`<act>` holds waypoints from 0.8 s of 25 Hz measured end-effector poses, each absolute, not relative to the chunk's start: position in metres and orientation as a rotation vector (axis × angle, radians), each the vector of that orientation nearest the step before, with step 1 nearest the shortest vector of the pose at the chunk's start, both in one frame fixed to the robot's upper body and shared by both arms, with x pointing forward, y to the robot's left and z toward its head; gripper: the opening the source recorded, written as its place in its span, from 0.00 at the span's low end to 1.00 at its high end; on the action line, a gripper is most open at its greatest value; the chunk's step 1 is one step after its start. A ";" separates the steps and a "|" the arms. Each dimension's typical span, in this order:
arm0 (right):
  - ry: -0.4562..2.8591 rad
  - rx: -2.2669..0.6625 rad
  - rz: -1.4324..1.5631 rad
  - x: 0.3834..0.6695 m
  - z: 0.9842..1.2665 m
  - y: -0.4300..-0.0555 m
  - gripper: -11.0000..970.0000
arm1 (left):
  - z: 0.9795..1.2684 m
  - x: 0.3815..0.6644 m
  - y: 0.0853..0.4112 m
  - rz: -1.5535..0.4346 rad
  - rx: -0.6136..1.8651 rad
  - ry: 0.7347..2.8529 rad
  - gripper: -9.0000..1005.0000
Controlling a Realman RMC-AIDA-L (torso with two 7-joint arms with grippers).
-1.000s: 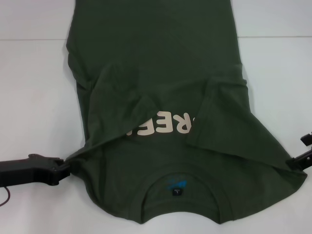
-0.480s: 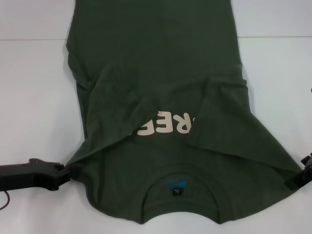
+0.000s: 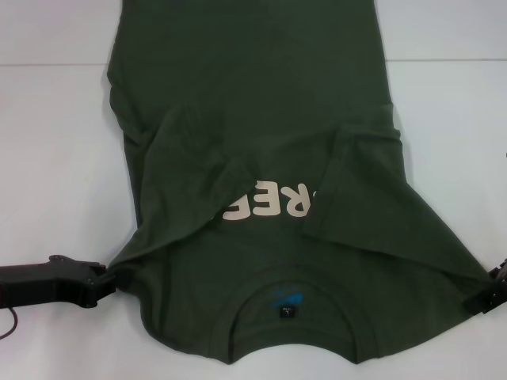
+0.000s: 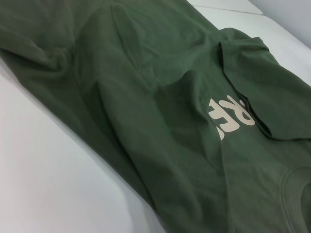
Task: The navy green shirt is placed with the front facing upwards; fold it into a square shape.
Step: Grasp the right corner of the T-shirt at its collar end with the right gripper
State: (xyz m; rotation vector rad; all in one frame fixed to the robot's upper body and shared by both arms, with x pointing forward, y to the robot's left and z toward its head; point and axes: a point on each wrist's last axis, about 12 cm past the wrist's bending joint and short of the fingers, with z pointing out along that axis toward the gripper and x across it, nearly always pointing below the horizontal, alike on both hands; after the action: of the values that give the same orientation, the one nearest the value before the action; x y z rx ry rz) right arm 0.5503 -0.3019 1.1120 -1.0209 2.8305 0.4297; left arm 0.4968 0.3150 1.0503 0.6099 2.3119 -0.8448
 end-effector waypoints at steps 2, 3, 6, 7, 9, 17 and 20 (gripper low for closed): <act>2.825 -1.019 0.439 0.550 1.111 -0.302 0.82 | 1.050 0.497 0.315 -0.845 0.611 2.312 0.05; 2.823 -1.018 0.445 0.550 1.111 -0.302 0.81 | 1.050 0.497 0.315 -0.845 0.612 2.312 0.05; 2.821 -1.016 0.456 0.550 1.110 -0.302 0.77 | 1.050 0.497 0.314 -0.846 0.612 2.312 0.05; 2.821 -1.016 0.457 0.549 1.110 -0.303 0.76 | 1.050 0.497 0.314 -0.847 0.612 2.312 0.05; 2.822 -1.016 0.463 0.549 1.111 -0.303 0.74 | 1.050 0.497 0.314 -0.847 0.611 2.312 0.05; 2.817 -1.000 0.464 0.548 1.117 -0.308 0.65 | 1.049 0.497 0.314 -0.845 0.604 2.315 0.05; 2.801 -0.991 0.450 0.549 1.123 -0.310 0.51 | 1.049 0.497 0.314 -0.846 0.602 2.316 0.05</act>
State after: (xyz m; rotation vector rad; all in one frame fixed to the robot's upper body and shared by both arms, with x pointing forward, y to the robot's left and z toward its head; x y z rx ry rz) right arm 0.5493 -0.3102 1.1231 -0.9910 2.8013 0.4498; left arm 0.4971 0.3140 1.0488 0.6017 2.3160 -0.8461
